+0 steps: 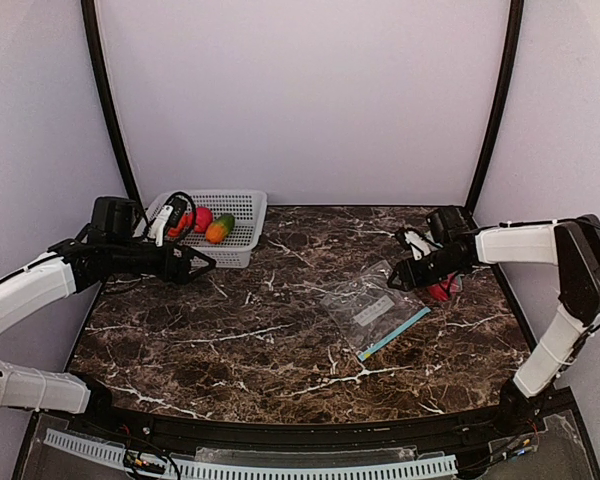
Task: Place the food in the zip-top bag and seal the zipper
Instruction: Pick up the zipper food storage bag from the center of the board.
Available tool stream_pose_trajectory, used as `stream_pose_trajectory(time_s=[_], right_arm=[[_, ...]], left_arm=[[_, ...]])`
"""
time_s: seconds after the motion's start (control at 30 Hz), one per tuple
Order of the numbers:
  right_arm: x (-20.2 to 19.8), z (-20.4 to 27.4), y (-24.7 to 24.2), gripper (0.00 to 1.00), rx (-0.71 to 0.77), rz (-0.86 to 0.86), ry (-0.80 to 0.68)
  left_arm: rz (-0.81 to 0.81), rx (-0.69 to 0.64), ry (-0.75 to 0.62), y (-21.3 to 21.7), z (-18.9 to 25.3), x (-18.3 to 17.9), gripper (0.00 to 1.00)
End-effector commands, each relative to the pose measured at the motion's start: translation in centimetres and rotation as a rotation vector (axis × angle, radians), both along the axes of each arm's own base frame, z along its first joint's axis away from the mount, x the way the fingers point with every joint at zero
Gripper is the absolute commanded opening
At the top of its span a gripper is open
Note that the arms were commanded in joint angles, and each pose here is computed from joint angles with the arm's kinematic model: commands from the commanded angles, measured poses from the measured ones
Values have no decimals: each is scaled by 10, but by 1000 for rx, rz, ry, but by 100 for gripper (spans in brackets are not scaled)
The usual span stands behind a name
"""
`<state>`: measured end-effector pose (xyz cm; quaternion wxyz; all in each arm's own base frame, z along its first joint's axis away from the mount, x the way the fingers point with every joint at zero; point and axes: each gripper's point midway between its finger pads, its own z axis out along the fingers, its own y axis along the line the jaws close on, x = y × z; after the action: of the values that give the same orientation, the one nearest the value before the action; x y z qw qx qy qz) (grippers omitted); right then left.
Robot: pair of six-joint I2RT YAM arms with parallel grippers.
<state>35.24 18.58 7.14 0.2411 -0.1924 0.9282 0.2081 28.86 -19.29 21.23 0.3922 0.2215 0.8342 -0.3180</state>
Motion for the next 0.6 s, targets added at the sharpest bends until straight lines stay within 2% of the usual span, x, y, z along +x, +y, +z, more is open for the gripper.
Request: stream_pose_trajectory(time_s=[0.0,0.07,0.2,0.33,0.57], right_arm=[[12,5,8,50,10,57,-57],[10,8,12,37,34,73,-55],[5,21,17,2,75,94,-74],[-6,49,26,0,157,119,-76],[-40,127,49,0,405,162,-20]], left_arm=[[0,-15,-34,1,7,-3,92],[0,-16,-45,1,9,-3,92],[-8,-18,-76,0,15,-5,90],[-53,-9,-146,-10,23,-13,89],[-325,136,-412,-67,39,-64,89]])
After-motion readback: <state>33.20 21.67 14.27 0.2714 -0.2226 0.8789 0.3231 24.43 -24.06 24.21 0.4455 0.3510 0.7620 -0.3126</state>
